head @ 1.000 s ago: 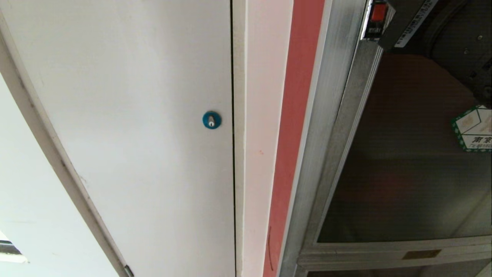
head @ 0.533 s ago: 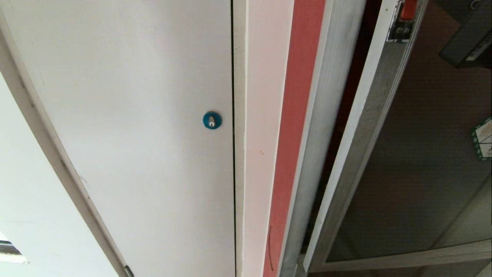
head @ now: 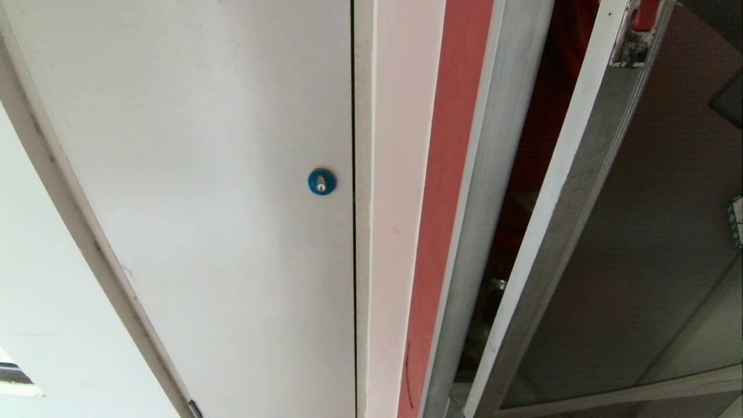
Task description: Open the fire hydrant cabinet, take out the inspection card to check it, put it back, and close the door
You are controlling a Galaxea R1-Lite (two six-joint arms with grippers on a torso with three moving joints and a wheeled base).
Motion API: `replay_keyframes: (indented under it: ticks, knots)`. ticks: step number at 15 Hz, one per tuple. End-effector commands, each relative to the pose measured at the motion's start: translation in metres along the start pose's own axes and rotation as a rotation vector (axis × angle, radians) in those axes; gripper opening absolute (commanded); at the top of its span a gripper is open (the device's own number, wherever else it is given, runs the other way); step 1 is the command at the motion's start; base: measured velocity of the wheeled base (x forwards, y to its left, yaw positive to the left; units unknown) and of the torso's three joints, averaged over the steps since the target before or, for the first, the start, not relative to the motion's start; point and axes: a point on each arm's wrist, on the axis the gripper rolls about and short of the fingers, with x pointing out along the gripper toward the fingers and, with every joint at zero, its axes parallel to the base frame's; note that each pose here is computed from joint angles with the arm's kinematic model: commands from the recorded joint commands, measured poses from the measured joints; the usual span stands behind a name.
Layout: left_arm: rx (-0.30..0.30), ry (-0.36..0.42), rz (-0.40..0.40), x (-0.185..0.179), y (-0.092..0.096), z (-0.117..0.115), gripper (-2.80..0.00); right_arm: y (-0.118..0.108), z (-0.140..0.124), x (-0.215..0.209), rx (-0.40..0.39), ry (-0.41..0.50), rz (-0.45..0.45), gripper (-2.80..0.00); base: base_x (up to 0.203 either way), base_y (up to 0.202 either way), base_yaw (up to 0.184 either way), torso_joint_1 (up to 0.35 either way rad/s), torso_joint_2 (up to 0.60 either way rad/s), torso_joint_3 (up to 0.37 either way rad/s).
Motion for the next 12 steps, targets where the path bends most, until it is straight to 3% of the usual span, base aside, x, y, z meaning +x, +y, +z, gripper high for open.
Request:
replay_keyframes:
  ticks: [1, 2, 3, 12]
  knots:
    - [0.000, 0.008, 0.000, 0.001, 0.000, -0.002, -2.80, -0.001, -0.001, -0.001, -0.005, 0.006, -0.006, -2.80, 0.000, 0.000, 0.000, 0.000, 0.00, 0.000]
    - [0.000, 0.008, 0.000, 0.001, 0.000, -0.002, -2.80, -0.001, -0.001, -0.001, -0.006, 0.006, -0.006, -2.80, 0.000, 0.000, 0.000, 0.000, 0.00, 0.000]
    - [0.000, 0.008, 0.000, 0.001, 0.000, -0.002, -2.80, -0.001, -0.001, -0.002, -0.004, 0.004, -0.006, 0.00, 0.000, 0.000, 0.000, 0.000, 0.00, 0.000]
    - [0.000, 0.008, 0.000, 0.001, 0.000, -0.002, -2.80, -0.011, -0.004, -0.016, -0.031, 0.024, 0.007, 0.00, 0.000, 0.000, 0.000, 0.000, 0.00, 0.000]
